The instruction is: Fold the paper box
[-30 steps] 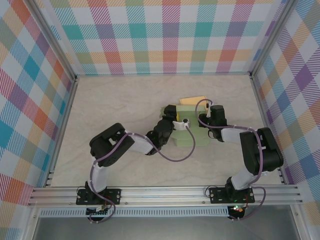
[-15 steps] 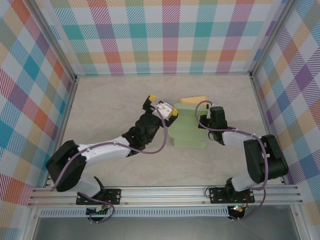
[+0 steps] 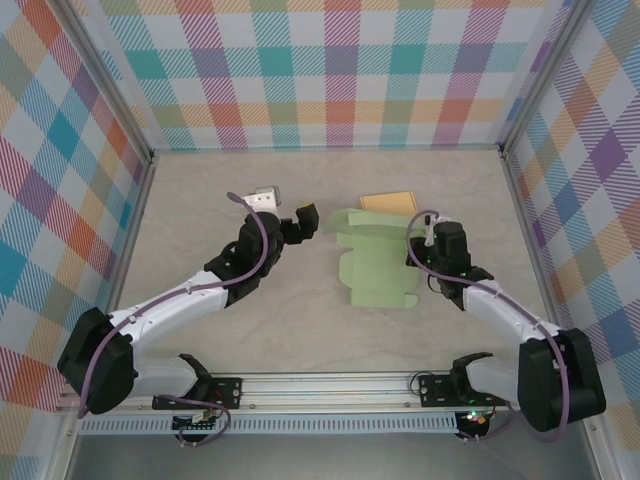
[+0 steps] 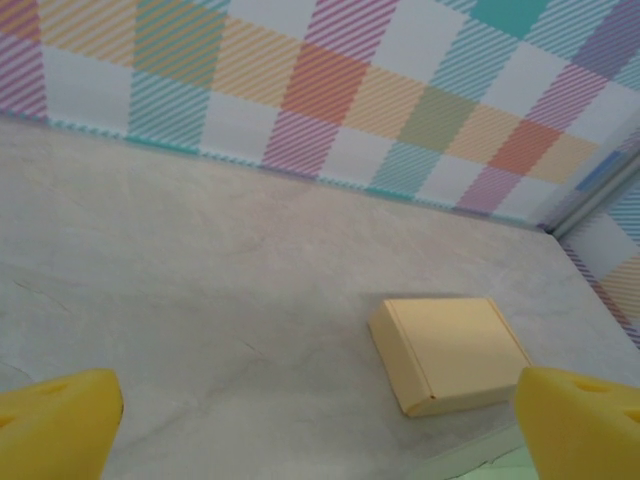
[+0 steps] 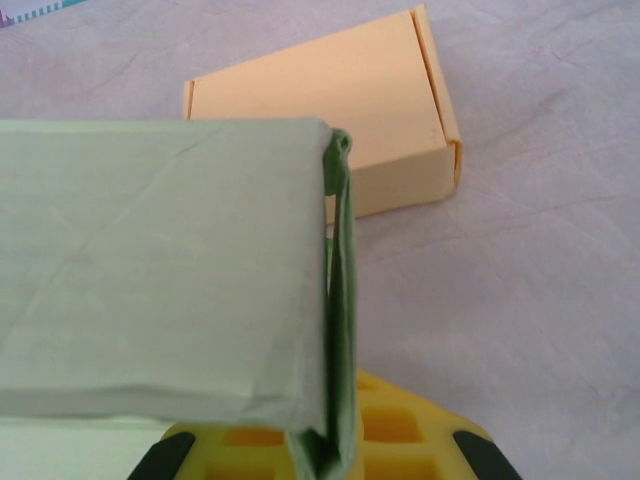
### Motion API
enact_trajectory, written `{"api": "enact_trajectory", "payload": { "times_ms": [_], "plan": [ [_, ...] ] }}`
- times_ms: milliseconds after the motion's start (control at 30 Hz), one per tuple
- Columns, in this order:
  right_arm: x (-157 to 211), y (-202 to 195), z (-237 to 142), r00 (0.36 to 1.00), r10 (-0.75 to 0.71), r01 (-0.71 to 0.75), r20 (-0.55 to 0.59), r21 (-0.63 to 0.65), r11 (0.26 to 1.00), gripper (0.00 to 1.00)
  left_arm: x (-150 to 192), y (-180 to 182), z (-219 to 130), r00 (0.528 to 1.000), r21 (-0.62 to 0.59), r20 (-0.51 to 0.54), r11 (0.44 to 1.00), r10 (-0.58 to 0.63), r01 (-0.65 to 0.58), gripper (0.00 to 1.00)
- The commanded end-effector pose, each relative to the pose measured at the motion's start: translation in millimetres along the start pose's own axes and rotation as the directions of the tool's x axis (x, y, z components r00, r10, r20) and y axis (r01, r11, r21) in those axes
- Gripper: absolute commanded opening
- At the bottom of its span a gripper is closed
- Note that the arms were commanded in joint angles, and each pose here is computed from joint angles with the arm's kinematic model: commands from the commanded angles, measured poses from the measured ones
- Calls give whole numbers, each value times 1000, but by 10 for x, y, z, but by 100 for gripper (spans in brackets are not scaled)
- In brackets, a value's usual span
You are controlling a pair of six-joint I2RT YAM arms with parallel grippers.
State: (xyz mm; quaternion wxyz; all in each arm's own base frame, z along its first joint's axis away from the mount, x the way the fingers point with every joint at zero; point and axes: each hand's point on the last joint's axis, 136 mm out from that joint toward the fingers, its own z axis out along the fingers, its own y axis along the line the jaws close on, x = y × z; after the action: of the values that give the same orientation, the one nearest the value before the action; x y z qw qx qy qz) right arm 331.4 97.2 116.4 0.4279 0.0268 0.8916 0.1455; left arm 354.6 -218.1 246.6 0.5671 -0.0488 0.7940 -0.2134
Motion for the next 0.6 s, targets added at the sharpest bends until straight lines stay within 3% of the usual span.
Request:
{"api": "enact_trajectory", "payload": {
  "times_ms": [0,267,567],
  "plan": [
    [100,-31,-57,999,16,-16,-31,18,1000,0,75,-201,-9,996,105,-55,992,-66,72,100],
    [153,-82,62,999,32,-30,-41,40,999,0,242,-638,151,987,271,-156,959,-43,85,100],
    [160,-50,21,1000,22,-22,-12,8,1000,0,554,-714,392,980,211,-201,977,14,29,100]
  ]
}}
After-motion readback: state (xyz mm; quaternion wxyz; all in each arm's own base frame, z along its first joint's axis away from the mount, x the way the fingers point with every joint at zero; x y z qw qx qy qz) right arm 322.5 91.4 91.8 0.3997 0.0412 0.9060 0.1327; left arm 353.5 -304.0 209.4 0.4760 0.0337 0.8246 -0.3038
